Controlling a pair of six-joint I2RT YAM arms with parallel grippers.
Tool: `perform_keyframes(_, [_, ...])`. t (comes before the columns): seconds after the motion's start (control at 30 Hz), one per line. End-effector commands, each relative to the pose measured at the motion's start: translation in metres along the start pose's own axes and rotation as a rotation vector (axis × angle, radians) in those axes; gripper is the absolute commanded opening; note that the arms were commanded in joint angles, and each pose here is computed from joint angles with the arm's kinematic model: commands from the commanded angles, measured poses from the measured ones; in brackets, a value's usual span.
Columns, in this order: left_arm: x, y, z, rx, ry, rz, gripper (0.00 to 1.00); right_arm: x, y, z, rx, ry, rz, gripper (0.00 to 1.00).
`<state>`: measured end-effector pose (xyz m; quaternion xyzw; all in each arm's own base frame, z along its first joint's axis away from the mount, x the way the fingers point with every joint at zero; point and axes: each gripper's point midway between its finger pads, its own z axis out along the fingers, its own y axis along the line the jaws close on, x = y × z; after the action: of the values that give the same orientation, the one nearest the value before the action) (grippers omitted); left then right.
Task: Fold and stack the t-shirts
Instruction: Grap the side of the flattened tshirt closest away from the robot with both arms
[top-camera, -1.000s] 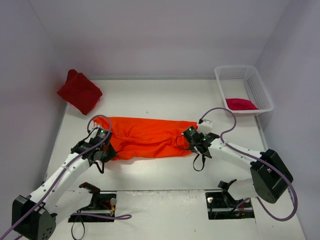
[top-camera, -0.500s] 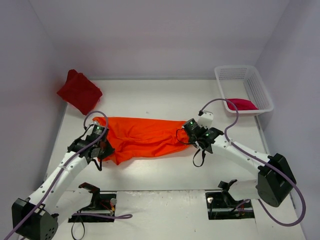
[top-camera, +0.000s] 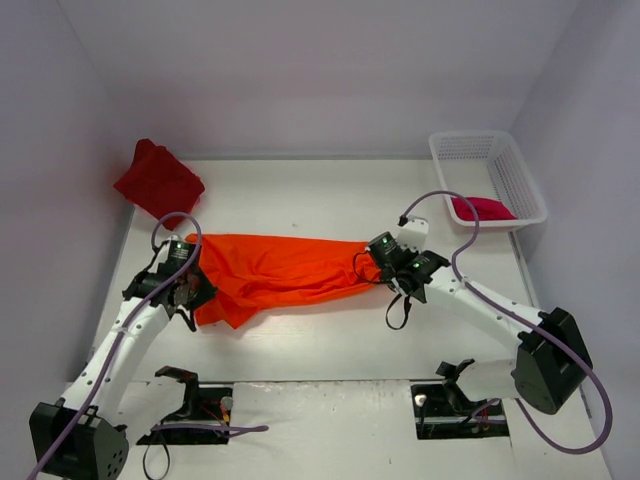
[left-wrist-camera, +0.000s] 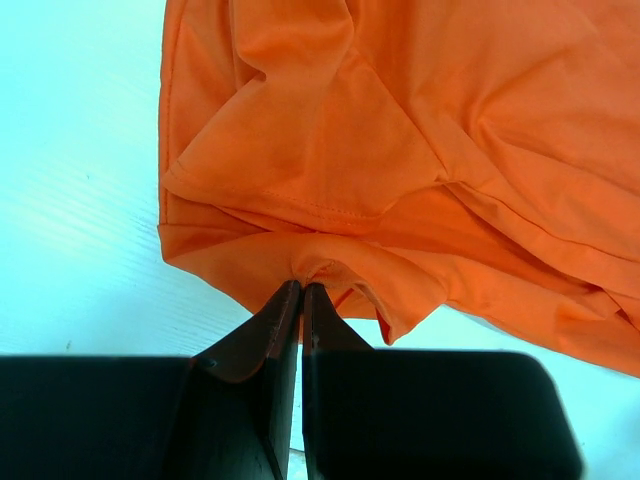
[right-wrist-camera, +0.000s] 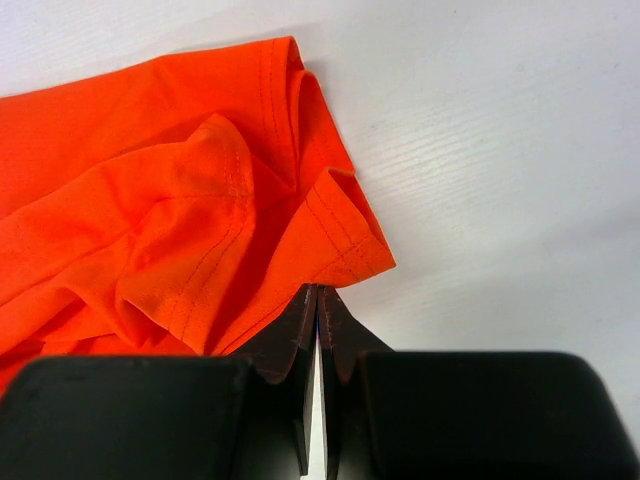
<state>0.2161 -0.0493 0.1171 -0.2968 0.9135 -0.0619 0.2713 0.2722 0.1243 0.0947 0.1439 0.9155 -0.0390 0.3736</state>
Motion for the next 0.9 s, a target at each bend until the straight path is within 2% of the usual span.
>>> perform_keyframes(0.0, [-0.022, -0.014, -0.01, 0.042, -0.052, 0.011, 0.0, -0.031, 0.0, -0.007, 0.017, -0.082, 0.024, 0.0])
perform_keyframes(0.6, [-0.053, -0.017, -0.007, 0.05, -0.087, -0.027, 0.0, -0.039, 0.011, -0.001, 0.019, -0.078, -0.003, 0.0])
perform_keyframes(0.63, [-0.053, -0.017, -0.007, 0.049, -0.088, -0.027, 0.0, -0.035, 0.014, -0.001, 0.0, -0.058, -0.006, 0.04])
perform_keyframes(0.67, [-0.052, -0.016, -0.006, 0.048, -0.085, -0.026, 0.0, -0.028, 0.012, 0.0, -0.002, -0.039, -0.014, 0.2])
perform_keyframes(0.7, [-0.051, -0.016, -0.005, 0.049, -0.082, -0.024, 0.0, -0.022, 0.011, 0.001, -0.004, -0.025, -0.008, 0.25])
perform_keyframes(0.87, [-0.046, -0.011, -0.002, 0.04, -0.076, -0.026, 0.0, 0.017, 0.003, 0.003, -0.027, 0.067, -0.001, 0.33])
